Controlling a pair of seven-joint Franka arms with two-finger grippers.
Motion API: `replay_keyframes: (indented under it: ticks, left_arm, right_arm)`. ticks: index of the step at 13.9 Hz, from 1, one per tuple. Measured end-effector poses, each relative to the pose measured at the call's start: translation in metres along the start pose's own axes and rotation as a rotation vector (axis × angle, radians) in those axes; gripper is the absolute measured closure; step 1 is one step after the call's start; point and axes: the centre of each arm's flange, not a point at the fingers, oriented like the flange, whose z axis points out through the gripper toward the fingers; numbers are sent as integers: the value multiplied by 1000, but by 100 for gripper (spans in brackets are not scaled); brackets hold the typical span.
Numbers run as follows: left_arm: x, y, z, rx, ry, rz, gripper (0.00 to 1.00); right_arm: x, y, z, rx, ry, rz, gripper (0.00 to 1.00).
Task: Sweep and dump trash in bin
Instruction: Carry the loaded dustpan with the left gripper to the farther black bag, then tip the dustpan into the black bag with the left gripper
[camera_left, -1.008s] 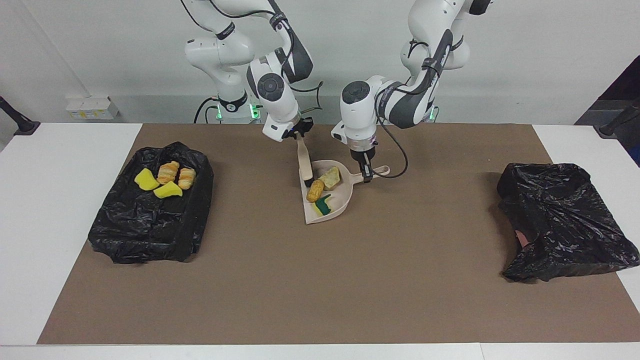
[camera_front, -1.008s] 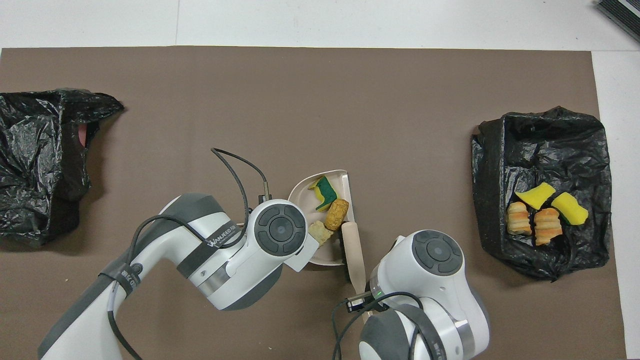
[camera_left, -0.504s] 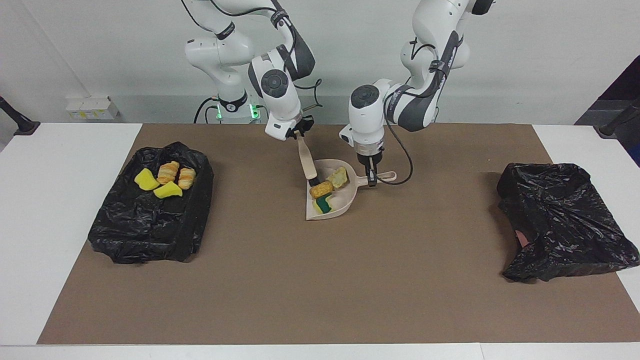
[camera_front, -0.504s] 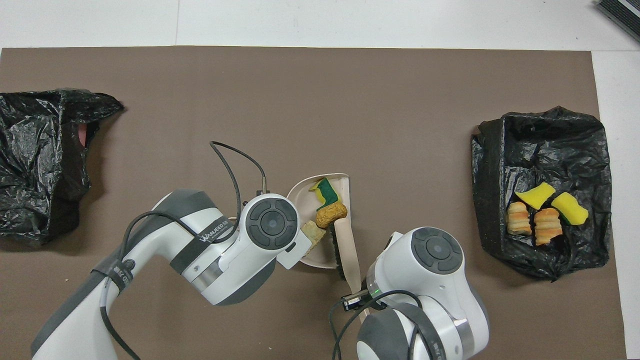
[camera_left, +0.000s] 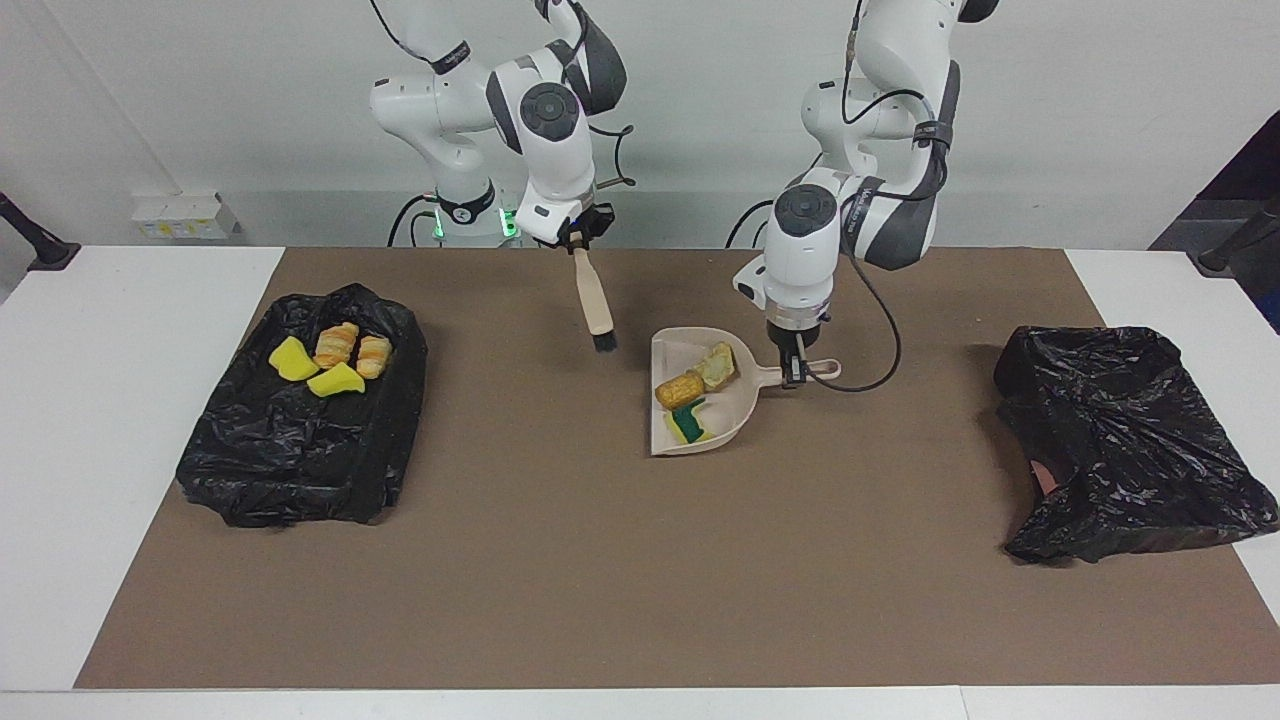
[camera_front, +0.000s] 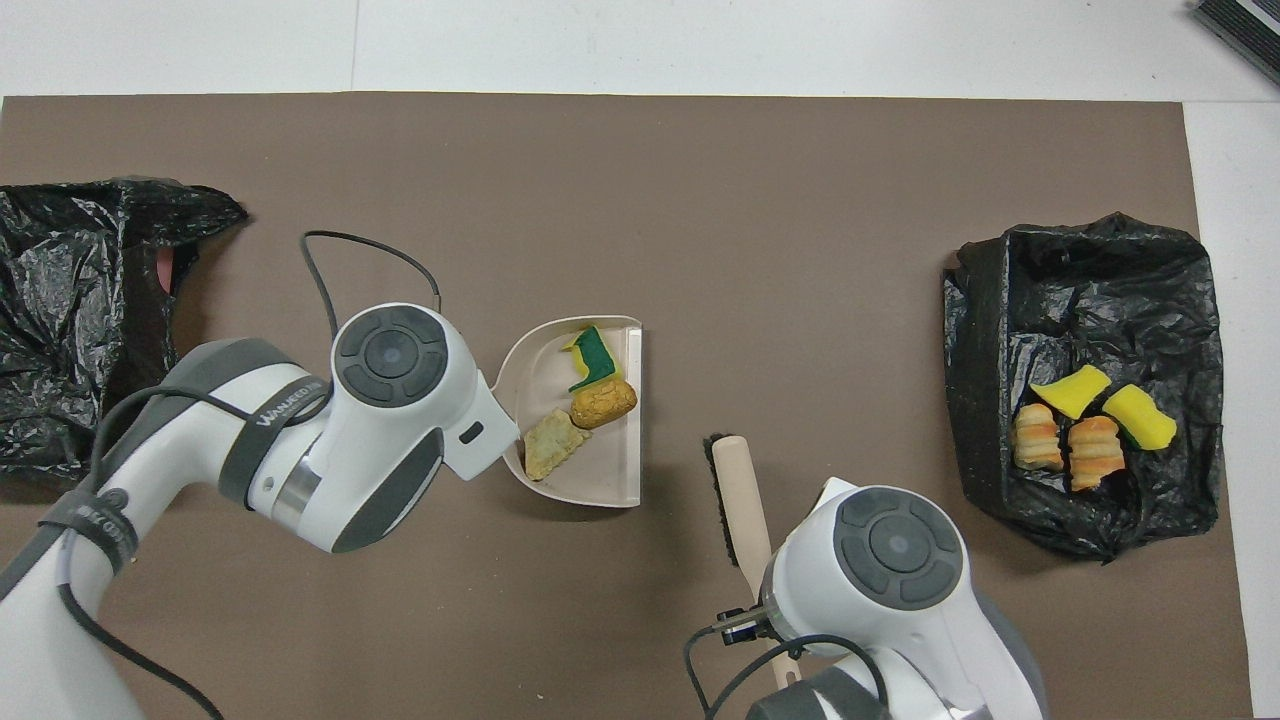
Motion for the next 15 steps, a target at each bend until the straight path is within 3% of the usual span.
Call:
replay_keyframes:
  ticks: [4, 7, 9, 12, 15]
  left_arm:
    - [-88, -20, -23, 32, 15, -36, 69]
    - [-181, -30, -27, 37, 28, -176, 69]
    - [-242, -33, -31, 47, 38, -254, 69]
    - [-348, -31, -47, 89, 118, -311, 69]
    - [-449, -21, -61, 111, 80, -356, 69]
  right_arm:
    - [-20, -68, -10, 37, 3, 135, 74]
    - [-31, -132, 19, 28, -7, 167, 74]
    - [-28, -143, 45, -4, -45, 140, 74]
    - [-14, -146, 76, -23, -66, 135, 74]
    - [1, -147, 97, -9, -82, 132, 74]
